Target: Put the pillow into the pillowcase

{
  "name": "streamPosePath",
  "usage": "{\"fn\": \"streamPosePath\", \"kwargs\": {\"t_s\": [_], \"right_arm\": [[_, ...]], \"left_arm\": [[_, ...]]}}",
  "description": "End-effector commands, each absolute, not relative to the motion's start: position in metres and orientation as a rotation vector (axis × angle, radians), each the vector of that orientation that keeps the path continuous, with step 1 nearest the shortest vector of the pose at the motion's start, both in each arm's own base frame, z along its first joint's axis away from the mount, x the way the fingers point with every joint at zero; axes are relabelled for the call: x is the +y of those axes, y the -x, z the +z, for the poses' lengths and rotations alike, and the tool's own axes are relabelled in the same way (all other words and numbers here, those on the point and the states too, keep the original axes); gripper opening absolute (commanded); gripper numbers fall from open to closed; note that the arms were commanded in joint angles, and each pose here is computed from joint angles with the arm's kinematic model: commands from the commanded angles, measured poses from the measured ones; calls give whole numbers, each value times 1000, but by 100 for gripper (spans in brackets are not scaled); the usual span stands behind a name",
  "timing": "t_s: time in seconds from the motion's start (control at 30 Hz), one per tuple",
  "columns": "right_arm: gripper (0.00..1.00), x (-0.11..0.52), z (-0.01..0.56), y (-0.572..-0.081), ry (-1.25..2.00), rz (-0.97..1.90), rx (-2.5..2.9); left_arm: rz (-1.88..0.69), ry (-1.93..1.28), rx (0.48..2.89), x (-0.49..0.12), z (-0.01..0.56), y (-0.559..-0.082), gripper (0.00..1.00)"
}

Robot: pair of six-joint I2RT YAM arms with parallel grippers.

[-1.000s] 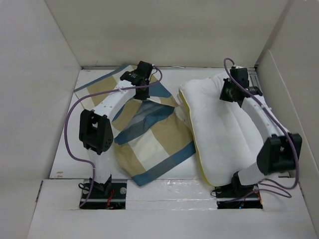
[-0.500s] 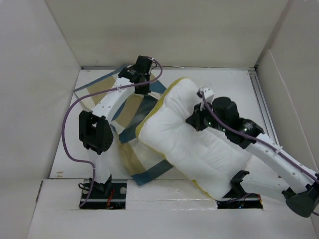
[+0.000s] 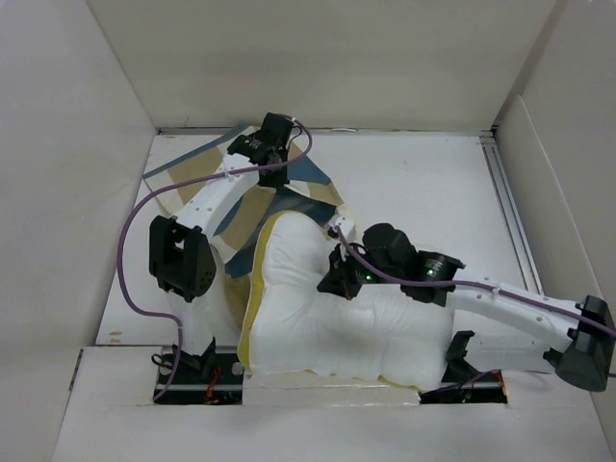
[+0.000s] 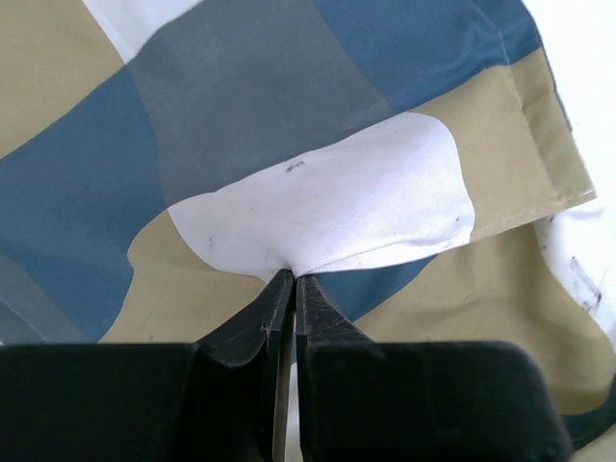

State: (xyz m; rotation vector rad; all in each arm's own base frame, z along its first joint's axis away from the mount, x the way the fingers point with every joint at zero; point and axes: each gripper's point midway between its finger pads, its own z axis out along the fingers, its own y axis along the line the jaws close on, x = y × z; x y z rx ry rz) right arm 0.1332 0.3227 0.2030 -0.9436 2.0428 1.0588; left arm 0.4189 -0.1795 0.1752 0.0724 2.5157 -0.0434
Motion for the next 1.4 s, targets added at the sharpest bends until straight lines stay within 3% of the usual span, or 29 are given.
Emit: {"fn": "streamPosePath", "kwargs": {"t_s": [0.0,0.53,0.9,1.37], "right_arm": [[0,313,160,-135,935,950,2222],[0,332,122,-182,963,903,2349],[0,324,131,-266,799,879,2376],[0,333,163,-313,503,782,2348]], "left_arm": [[-64,-3,2390,-169,224,-413,0],[-49,73,2311,-152,257,-399,0],[-81,51,2342,-148,236,-377,0],[-185,-20,2357,-165,234,-361,0]]}}
